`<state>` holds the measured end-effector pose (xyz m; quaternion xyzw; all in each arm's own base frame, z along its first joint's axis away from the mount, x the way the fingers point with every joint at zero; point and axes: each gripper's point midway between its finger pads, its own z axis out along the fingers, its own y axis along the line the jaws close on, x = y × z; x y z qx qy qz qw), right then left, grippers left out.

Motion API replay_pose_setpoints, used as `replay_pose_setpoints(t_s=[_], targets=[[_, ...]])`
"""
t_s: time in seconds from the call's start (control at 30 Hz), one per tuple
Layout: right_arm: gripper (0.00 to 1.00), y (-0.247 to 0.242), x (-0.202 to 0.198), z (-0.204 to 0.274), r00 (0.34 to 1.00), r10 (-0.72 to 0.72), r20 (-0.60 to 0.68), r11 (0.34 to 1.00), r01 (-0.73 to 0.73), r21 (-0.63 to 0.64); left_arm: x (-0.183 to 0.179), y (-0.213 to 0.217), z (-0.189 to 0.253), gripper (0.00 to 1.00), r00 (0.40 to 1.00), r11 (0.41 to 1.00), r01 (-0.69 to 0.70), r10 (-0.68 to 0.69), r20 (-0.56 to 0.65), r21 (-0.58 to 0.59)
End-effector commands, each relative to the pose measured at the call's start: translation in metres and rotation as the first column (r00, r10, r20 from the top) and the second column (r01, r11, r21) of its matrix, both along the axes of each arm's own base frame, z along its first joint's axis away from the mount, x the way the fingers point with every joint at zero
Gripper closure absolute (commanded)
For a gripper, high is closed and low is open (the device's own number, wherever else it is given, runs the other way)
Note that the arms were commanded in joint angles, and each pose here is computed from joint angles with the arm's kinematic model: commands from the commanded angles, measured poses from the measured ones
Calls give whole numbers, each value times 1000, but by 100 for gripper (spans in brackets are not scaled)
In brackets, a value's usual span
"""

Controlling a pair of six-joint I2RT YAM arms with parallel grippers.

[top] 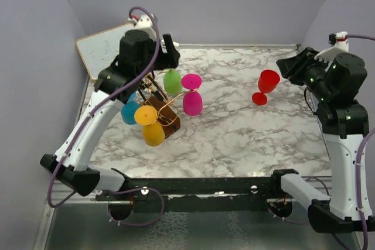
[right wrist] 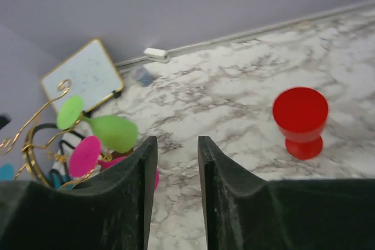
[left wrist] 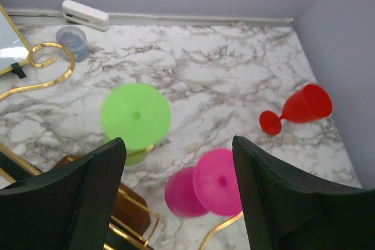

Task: Take the wine glass off the wine glass rack

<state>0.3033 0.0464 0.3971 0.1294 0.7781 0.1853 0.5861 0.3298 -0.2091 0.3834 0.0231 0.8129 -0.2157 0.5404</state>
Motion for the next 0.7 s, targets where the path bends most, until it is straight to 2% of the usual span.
replay_pose_setpoints(t_s=[0.0, 0.13, 0.27, 0.43, 0.67], targets=[[69, 56, 7, -13, 927, 369, -64, 929, -368, 31, 64, 26, 18, 27, 998, 981, 56, -62, -29, -184], [67, 64, -4, -16, 902, 426, -66, 905, -424, 40, 93, 72, 19, 32, 993, 928, 54, -90, -81, -369], [58, 75, -17, -12, 862, 505, -45, 863, -504, 41, 90, 91, 13, 32, 987, 876, 83, -139, -83, -475], [53, 86, -22, -16, 814, 581, -34, 814, -578, 59, 85, 85, -4, 37, 972, 876, 130, -205, -114, -465], [53, 85, -25, -26, 818, 573, -52, 819, -571, 58, 82, 85, -20, 41, 963, 927, 132, -203, -175, -352]])
